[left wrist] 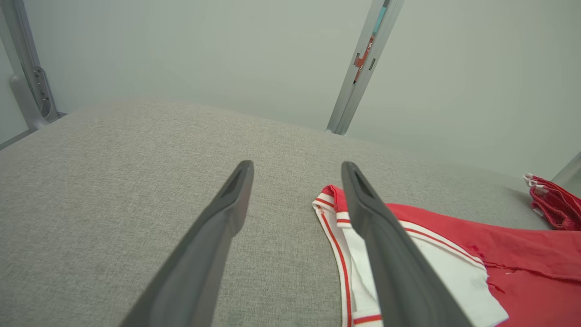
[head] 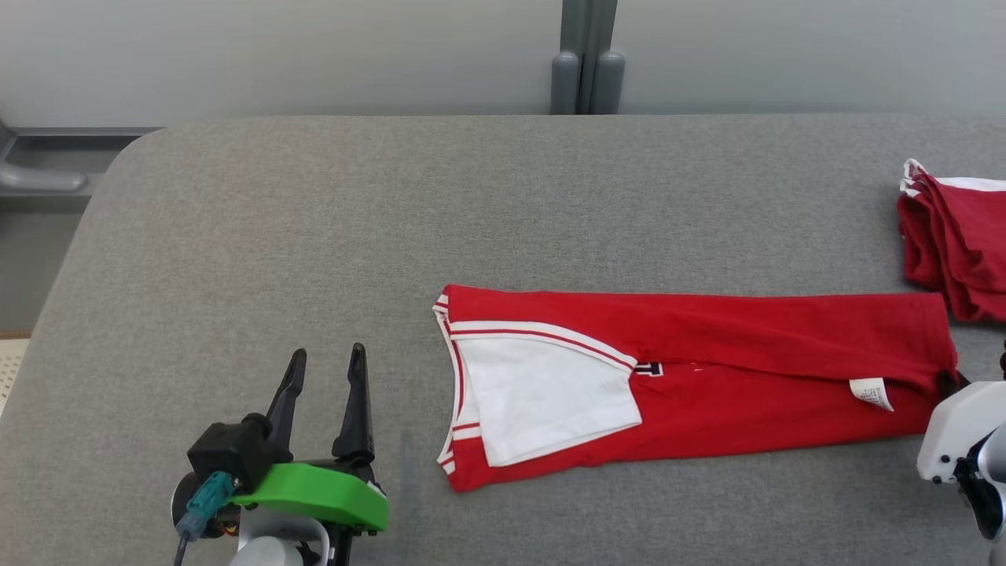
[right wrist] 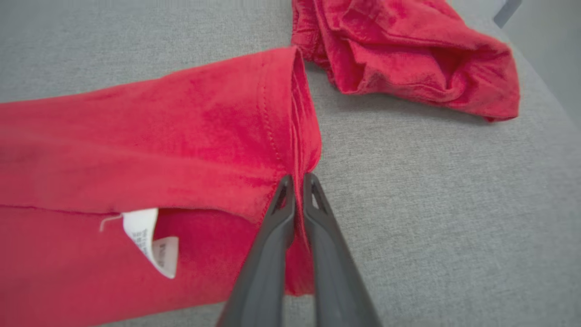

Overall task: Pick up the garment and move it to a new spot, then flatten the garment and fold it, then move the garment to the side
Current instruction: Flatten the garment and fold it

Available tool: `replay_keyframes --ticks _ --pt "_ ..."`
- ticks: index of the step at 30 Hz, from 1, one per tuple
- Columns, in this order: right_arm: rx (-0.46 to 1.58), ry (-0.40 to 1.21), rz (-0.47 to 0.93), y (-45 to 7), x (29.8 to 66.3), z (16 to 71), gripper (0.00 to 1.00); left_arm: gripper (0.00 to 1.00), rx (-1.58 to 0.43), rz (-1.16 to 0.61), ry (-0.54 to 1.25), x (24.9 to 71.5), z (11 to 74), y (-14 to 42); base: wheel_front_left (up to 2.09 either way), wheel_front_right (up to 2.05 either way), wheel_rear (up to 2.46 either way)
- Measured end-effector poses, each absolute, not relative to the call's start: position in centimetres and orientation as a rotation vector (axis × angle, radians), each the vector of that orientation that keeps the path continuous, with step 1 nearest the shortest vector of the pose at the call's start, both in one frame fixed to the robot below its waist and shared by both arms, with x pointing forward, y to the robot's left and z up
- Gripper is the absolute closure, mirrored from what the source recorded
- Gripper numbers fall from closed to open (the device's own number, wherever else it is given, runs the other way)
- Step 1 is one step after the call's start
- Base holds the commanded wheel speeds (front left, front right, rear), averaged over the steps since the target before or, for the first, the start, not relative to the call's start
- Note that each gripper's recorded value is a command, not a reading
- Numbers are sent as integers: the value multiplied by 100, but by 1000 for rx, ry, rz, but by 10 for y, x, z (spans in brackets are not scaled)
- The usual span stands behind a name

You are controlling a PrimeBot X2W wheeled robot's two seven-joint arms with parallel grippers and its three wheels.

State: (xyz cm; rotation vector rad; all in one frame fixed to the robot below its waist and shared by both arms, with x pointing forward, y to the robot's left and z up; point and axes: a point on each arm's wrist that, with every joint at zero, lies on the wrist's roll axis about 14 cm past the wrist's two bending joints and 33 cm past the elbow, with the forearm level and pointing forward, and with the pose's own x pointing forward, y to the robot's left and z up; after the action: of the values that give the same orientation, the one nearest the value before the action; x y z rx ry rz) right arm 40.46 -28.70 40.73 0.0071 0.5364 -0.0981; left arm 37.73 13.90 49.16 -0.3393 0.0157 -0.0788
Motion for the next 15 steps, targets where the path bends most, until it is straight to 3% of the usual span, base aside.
replay_keyframes --ticks 7,15 --pt "72 473 -103 -283 405 425 100 0 -346 -117 28 382 489 125 0 0 0" --pt "141 401 42 -227 420 449 100 0 -341 -124 27 383 489 125 0 0 0"
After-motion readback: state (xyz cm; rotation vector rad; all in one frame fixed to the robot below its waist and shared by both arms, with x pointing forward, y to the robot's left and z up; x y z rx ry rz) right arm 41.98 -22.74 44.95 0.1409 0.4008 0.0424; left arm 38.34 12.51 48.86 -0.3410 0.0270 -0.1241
